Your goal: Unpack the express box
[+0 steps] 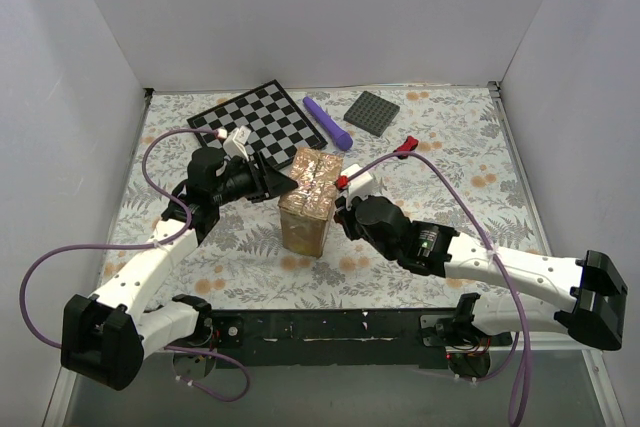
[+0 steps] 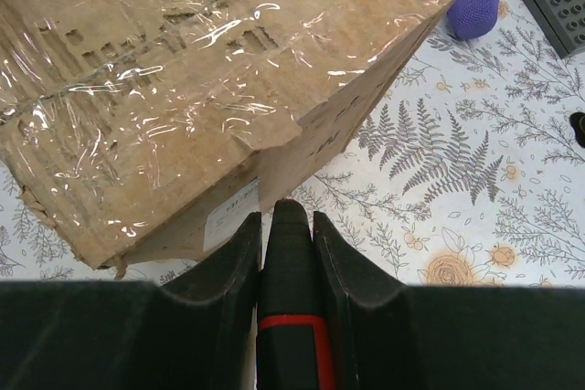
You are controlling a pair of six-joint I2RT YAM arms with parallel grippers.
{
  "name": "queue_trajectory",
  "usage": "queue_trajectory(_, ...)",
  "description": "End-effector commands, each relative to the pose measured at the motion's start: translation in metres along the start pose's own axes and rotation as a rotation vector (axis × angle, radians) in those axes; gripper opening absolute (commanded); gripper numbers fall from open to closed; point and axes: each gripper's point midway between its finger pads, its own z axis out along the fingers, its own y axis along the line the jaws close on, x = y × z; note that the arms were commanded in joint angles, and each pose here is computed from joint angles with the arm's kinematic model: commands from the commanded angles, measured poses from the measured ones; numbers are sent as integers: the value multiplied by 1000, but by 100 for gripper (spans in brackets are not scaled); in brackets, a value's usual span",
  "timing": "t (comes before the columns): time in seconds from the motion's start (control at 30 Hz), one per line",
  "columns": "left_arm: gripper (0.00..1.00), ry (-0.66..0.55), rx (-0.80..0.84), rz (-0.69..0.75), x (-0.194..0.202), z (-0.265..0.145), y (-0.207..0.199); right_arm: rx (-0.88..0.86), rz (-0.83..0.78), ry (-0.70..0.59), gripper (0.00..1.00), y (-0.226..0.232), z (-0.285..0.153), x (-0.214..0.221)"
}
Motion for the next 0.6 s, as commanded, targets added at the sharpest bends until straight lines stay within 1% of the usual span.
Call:
queue_trajectory(0.0,36,29,24,11,8,-3,-1,-18,26,-87,1,8,0,-35)
queue_trajectory(0.03,30,30,25,11,8,-3,-1,-19,26,-88,1,8,0,-36)
queue_trajectory(0.1,25,26,27,11,8,-3,0,-17,22,-90,1,8,0,-37)
queue_trajectory(0.13,20,23,27,9,7,-4,0,-16,23,-94,1,8,-1,-38)
queue_trajectory(0.17,17,21,29,11,7,-4,-1,-16,20,-94,1,8,-1,-39)
queue_trajectory(0.23,13,16,29,17,4,-4,-2,-13,16,-107,1,6,-5,-46)
queue_trajectory(0.3,13,13,20,21,2,-4,-1,-5,-11,-103,1,2,-10,-51)
queue_trajectory(0.33,13,7,19,24,-1,-5,-2,-2,-10,-127,1,-1,-17,-65)
queue_trajectory(0.4,11,3,14,26,-3,-5,-3,34,-35,-119,1,-12,-28,-73)
queue_trajectory(0.43,10,-4,16,32,-5,-6,-5,46,-37,-157,1,-18,-40,-93)
queue_trajectory(0.47,8,-8,13,31,-7,-6,-6,61,-53,-150,1,-23,-46,-95)
queue_trajectory(0.5,7,-15,9,30,-8,-6,-6,76,-56,-169,1,-28,-53,-104)
queue_trajectory(0.57,2,-27,12,23,-11,-8,-9,68,-47,-243,1,-36,-76,-130)
